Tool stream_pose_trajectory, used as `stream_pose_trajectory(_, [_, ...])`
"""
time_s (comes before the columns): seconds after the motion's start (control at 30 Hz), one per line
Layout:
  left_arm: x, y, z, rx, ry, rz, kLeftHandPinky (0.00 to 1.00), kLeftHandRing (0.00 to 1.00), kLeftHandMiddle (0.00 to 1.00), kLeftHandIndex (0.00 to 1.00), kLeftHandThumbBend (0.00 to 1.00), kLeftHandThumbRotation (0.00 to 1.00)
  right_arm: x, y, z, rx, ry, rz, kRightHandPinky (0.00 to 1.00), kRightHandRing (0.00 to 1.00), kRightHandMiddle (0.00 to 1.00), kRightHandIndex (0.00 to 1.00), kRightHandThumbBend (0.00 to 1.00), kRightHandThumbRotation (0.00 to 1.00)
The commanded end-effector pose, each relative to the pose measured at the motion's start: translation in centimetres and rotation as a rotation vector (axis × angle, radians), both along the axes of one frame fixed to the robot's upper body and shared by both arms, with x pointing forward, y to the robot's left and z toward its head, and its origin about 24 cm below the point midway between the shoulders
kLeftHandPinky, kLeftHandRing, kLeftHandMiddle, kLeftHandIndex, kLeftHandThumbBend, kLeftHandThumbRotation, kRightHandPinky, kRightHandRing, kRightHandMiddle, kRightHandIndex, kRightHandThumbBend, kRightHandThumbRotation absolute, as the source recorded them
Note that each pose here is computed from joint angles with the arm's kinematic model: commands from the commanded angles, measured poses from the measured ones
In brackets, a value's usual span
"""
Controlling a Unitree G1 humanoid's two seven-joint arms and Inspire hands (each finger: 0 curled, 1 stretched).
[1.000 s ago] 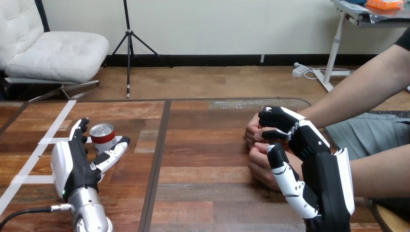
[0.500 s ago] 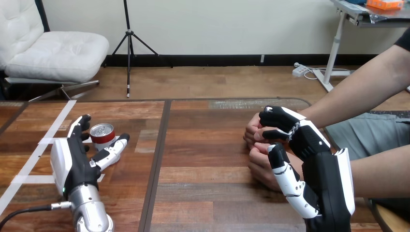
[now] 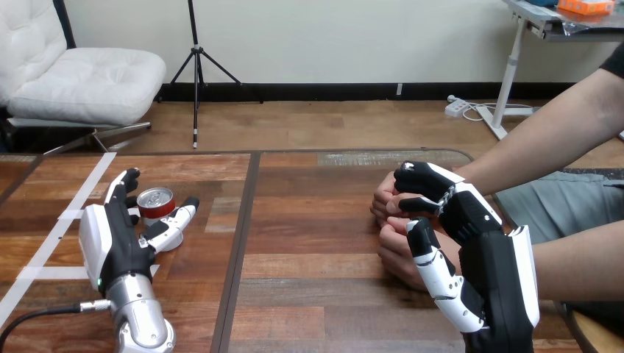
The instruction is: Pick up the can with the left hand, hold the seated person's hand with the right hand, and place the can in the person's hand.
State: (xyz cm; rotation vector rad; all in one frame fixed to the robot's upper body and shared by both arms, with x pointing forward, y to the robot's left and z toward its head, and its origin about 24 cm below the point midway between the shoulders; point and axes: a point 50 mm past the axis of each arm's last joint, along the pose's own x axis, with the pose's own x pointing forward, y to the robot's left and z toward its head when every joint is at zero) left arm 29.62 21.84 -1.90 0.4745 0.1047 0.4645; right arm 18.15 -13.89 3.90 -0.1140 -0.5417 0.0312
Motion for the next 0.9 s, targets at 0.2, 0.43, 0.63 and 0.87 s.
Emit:
stream_pose_trajectory(0.2, [2.36,0.01,2.47,0.036,-0.051,-0.028,0.73,0.81,0.84,0.83,0.77,0.26,0.69,0.13,0.93,0.005,-0.051,0.004,0.67,0.74,0.75,0.74,0.47,0.61])
stream_pose_trajectory(0.43, [2.52,0.09,2.36,0.059,-0.021,-0.032,0.73,0.8,0.84,0.83,0.78,0.27,0.65,0.09,0.98,0.006,-0.052,0.005,0.67,0.74,0.75,0.74,0.46,0.61])
stream_pose_trajectory(0.63, [2.62,0.11,2.27,0.081,0.003,-0.038,0.72,0.8,0.84,0.83,0.78,0.27,0.63,-0.02,0.99,0.007,-0.053,0.004,0.67,0.74,0.75,0.74,0.47,0.61])
stream_pose_trajectory(0.87, [2.67,0.13,2.17,0.109,0.024,-0.045,0.72,0.8,0.84,0.84,0.78,0.27,0.61,-0.12,1.03,0.002,-0.056,-0.003,0.66,0.73,0.74,0.74,0.47,0.6])
